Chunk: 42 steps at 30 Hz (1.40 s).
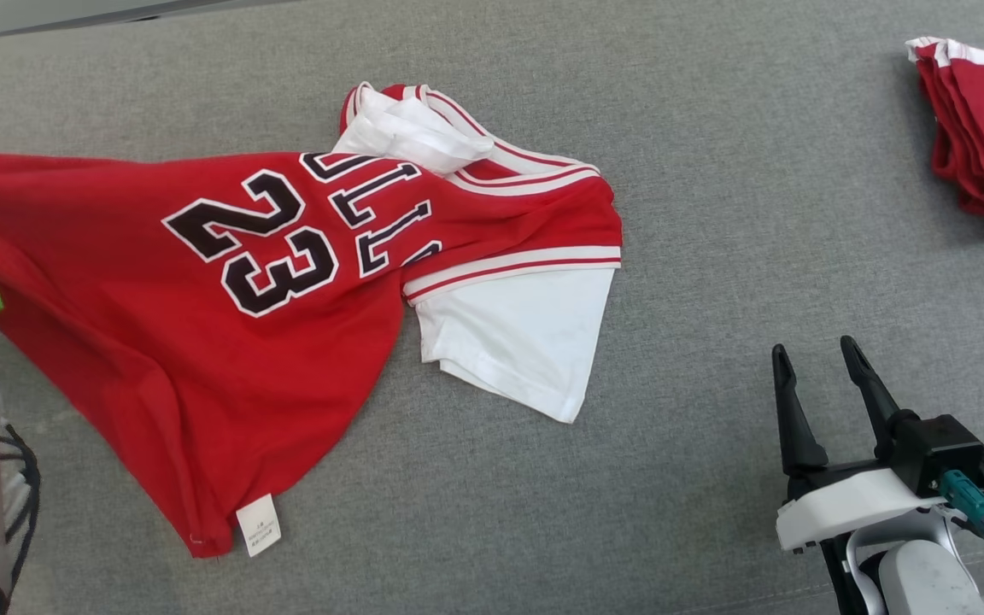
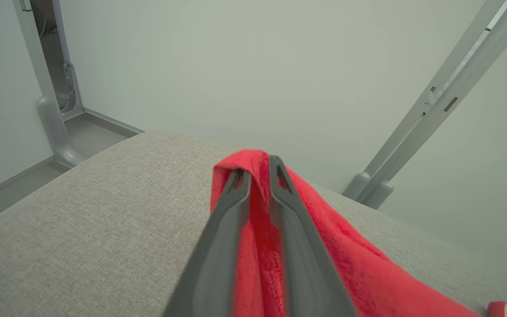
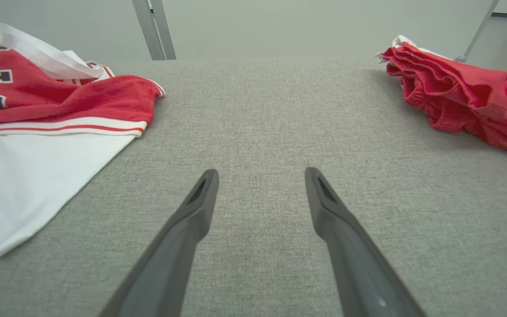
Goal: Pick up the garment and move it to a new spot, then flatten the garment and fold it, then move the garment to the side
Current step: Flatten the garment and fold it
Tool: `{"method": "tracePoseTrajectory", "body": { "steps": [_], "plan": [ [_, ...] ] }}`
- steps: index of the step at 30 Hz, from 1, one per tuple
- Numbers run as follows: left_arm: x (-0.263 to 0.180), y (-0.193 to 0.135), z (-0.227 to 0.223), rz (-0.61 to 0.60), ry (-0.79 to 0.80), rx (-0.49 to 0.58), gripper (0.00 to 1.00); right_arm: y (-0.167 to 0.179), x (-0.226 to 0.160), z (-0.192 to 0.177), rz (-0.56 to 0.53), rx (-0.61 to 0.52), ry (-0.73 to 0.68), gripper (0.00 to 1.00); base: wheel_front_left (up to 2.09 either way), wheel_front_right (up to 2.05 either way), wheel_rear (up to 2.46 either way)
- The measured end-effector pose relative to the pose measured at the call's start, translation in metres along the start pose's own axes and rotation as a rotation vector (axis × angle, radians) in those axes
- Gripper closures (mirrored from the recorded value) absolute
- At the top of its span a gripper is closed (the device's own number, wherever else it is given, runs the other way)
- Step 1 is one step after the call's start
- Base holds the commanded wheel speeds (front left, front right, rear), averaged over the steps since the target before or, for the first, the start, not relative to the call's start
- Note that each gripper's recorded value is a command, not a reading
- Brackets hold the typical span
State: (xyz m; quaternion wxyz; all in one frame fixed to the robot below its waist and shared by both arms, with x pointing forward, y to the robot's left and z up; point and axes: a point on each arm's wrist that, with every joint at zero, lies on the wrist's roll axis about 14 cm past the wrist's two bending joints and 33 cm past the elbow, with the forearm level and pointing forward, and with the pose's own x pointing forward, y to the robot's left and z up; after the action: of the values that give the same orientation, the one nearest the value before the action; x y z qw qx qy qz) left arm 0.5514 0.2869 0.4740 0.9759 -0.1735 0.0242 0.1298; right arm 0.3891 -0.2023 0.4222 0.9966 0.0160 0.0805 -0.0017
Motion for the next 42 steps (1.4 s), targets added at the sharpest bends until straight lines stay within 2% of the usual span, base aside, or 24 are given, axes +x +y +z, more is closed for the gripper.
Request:
{"method": "tracePoseTrajectory", "body": {
  "steps": [3,8,12,14,18,21,30,42],
  "plan": [
    [-0.009,-0.002,-0.023,-0.030,0.087,0.082,0.00,0.002,-0.001,0.004,0.007,0.001,-0.012,0.00,0.00,0.00,0.00],
    [-0.030,-0.004,-0.018,-0.058,0.049,0.175,0.00,0.003,-0.008,0.010,0.008,0.001,-0.029,0.00,0.00,0.00,0.00],
    [-0.065,-0.018,-0.021,-0.102,0.027,0.176,0.00,0.007,-0.014,0.020,0.020,-0.010,-0.059,0.00,0.00,0.00,0.00],
    [-0.088,-0.025,-0.012,-0.118,-0.022,0.141,0.00,0.009,-0.019,0.027,0.029,-0.017,-0.082,0.00,0.00,0.00,0.00],
    [-0.152,-0.023,-0.031,-0.110,0.001,0.101,0.00,0.014,-0.031,0.045,0.043,-0.024,-0.137,0.00,0.00,0.00,0.00],
    [-0.184,-0.025,-0.025,-0.116,-0.033,0.093,0.00,0.016,-0.040,0.061,0.052,-0.038,-0.190,0.00,0.00,0.00,0.00],
    [-0.255,-0.019,-0.031,-0.140,-0.038,0.176,0.00,0.021,-0.054,0.090,0.071,-0.073,-0.287,0.00,0.00,0.00,0.00],
    [-0.261,-0.024,-0.016,-0.141,-0.092,0.168,0.00,0.037,-0.052,0.089,0.118,-0.066,-0.283,0.00,0.00,0.00,0.00]
  ]
}}
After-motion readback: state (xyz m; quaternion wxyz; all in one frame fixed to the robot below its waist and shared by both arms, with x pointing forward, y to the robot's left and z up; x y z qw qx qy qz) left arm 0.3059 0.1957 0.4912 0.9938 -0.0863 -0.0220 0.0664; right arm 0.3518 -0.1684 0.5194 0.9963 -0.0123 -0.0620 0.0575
